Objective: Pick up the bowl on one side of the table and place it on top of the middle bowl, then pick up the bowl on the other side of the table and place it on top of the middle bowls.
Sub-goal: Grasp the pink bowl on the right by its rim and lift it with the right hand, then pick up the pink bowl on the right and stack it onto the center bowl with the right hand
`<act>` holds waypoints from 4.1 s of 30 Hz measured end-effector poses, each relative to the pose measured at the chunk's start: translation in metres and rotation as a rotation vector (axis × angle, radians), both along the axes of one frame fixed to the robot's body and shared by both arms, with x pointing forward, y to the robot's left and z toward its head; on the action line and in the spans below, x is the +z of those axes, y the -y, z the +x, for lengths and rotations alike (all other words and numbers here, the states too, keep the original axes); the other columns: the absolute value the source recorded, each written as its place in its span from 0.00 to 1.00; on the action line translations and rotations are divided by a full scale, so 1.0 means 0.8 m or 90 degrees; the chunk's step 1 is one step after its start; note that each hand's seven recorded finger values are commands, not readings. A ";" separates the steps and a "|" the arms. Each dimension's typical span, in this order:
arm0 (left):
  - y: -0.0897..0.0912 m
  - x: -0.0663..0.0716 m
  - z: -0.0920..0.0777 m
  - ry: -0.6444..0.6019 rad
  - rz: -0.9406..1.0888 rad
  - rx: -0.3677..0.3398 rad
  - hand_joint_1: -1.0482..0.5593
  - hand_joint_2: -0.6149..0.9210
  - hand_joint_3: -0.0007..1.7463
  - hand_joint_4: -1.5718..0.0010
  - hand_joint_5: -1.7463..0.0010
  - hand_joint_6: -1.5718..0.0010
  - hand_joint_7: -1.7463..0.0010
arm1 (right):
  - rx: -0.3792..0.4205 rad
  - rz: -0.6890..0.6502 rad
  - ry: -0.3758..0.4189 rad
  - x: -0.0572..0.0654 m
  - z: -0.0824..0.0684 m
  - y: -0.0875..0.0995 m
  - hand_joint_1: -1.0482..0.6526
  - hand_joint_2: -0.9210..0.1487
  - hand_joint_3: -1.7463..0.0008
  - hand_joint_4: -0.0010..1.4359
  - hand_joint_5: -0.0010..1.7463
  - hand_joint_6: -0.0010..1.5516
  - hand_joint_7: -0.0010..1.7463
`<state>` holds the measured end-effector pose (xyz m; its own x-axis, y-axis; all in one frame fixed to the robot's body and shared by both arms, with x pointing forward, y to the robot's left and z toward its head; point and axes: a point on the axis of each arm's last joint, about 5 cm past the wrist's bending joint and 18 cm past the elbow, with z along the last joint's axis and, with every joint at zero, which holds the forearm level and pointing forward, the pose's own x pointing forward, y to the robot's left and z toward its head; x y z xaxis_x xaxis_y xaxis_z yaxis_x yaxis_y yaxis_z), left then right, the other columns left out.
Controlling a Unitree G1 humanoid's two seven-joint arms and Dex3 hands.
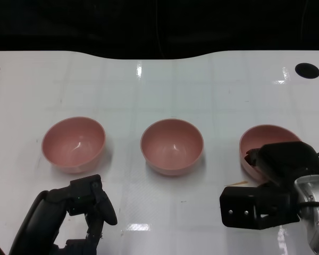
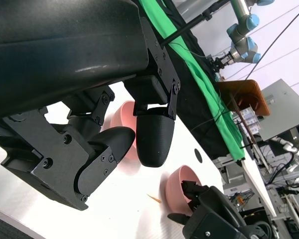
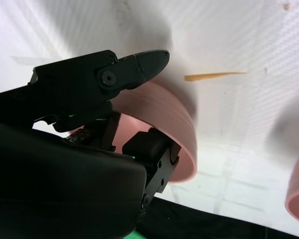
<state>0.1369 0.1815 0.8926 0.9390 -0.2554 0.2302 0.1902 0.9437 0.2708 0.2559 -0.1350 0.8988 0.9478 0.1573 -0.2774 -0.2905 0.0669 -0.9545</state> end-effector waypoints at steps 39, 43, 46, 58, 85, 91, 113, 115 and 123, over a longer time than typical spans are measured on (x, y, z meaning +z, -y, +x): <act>0.001 -0.001 -0.002 0.001 0.001 -0.001 0.60 0.61 0.84 0.46 0.02 0.47 0.14 | 0.122 0.180 0.332 0.059 0.017 -0.029 0.46 0.46 0.43 0.68 1.00 0.44 0.99; 0.003 -0.002 -0.002 0.005 0.006 -0.003 0.60 0.60 0.84 0.46 0.02 0.47 0.14 | 0.146 0.208 0.336 0.066 0.013 -0.038 0.48 0.49 0.38 0.68 1.00 0.46 0.96; 0.003 -0.003 -0.002 0.005 0.004 -0.002 0.60 0.60 0.84 0.46 0.01 0.47 0.14 | 0.175 0.238 0.335 0.069 0.011 -0.044 0.48 0.50 0.31 0.69 1.00 0.45 0.99; 0.007 -0.004 -0.004 0.003 0.002 0.002 0.59 0.61 0.84 0.47 0.01 0.48 0.14 | 0.269 0.315 0.309 0.068 0.004 -0.069 0.46 0.58 0.25 0.72 1.00 0.46 0.94; 0.016 -0.003 -0.011 0.005 0.014 -0.002 0.58 0.64 0.81 0.47 0.00 0.49 0.14 | 0.306 0.285 0.176 0.019 0.009 -0.094 0.49 0.52 0.30 0.67 1.00 0.44 1.00; 0.018 -0.002 -0.012 0.007 0.018 0.001 0.57 0.64 0.80 0.46 0.00 0.48 0.15 | 0.305 0.288 0.162 0.005 0.011 -0.095 0.47 0.42 0.48 0.59 0.92 0.55 0.50; 0.021 -0.002 -0.013 0.001 0.022 -0.001 0.57 0.62 0.80 0.45 0.00 0.47 0.16 | 0.346 0.224 0.135 0.005 0.012 -0.099 0.27 0.00 0.88 0.06 0.37 0.25 0.00; 0.020 -0.002 -0.013 0.000 0.023 -0.001 0.57 0.62 0.80 0.45 0.00 0.47 0.16 | 0.349 0.220 0.139 0.007 0.012 -0.100 0.27 0.00 0.88 0.05 0.36 0.24 0.00; 0.020 -0.002 -0.014 0.000 0.023 0.000 0.57 0.62 0.80 0.45 0.00 0.47 0.17 | 0.351 0.216 0.139 0.008 0.012 -0.101 0.26 0.00 0.88 0.05 0.36 0.24 0.00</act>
